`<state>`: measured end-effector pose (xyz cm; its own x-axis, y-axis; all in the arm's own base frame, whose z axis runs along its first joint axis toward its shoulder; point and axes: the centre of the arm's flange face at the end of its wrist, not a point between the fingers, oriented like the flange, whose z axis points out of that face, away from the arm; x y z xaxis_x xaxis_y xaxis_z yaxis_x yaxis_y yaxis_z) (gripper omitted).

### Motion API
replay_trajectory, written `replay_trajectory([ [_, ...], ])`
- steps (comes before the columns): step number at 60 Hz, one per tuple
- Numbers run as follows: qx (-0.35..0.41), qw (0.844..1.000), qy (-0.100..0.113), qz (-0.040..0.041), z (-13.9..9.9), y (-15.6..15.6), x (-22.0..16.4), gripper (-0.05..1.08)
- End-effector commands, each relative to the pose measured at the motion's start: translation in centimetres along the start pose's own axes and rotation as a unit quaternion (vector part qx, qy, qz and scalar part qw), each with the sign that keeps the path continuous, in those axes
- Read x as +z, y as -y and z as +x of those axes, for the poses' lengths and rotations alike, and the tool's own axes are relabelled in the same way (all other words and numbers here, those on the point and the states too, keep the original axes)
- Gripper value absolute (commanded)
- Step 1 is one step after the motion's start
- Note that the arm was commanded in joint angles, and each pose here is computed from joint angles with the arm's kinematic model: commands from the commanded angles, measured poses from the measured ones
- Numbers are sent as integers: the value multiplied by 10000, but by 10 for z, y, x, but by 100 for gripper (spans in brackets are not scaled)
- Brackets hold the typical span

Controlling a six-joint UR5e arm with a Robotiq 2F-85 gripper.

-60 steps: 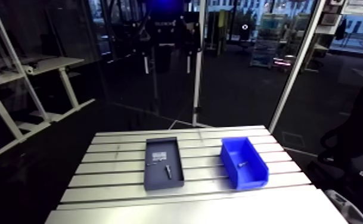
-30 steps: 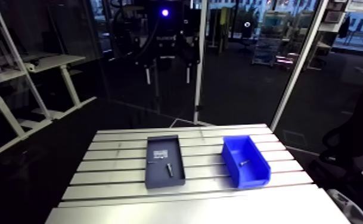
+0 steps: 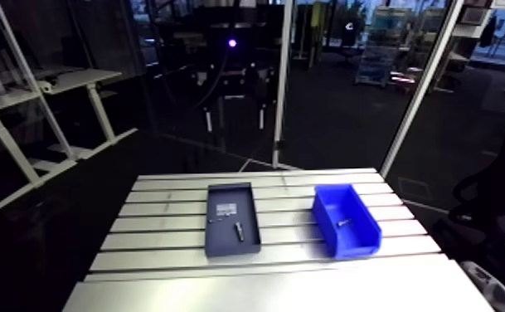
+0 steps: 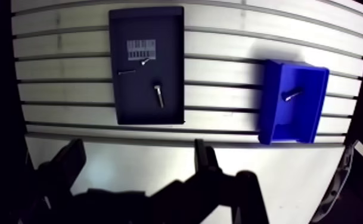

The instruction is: Pick up the M10 bolt from the tray and put it into the blue bin.

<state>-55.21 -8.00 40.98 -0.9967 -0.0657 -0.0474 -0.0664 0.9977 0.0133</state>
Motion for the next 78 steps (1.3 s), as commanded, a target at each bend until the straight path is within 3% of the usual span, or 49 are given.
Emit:
replay_trajectory([
  [1,-274,9996,-37,0,1,1,24,1],
  [47,-767,9969,170,46,-6,7,107,2],
  [68,-886,9959,158,45,1,7,133,18],
  [78,-907,9955,282,75,3,6,152,31],
])
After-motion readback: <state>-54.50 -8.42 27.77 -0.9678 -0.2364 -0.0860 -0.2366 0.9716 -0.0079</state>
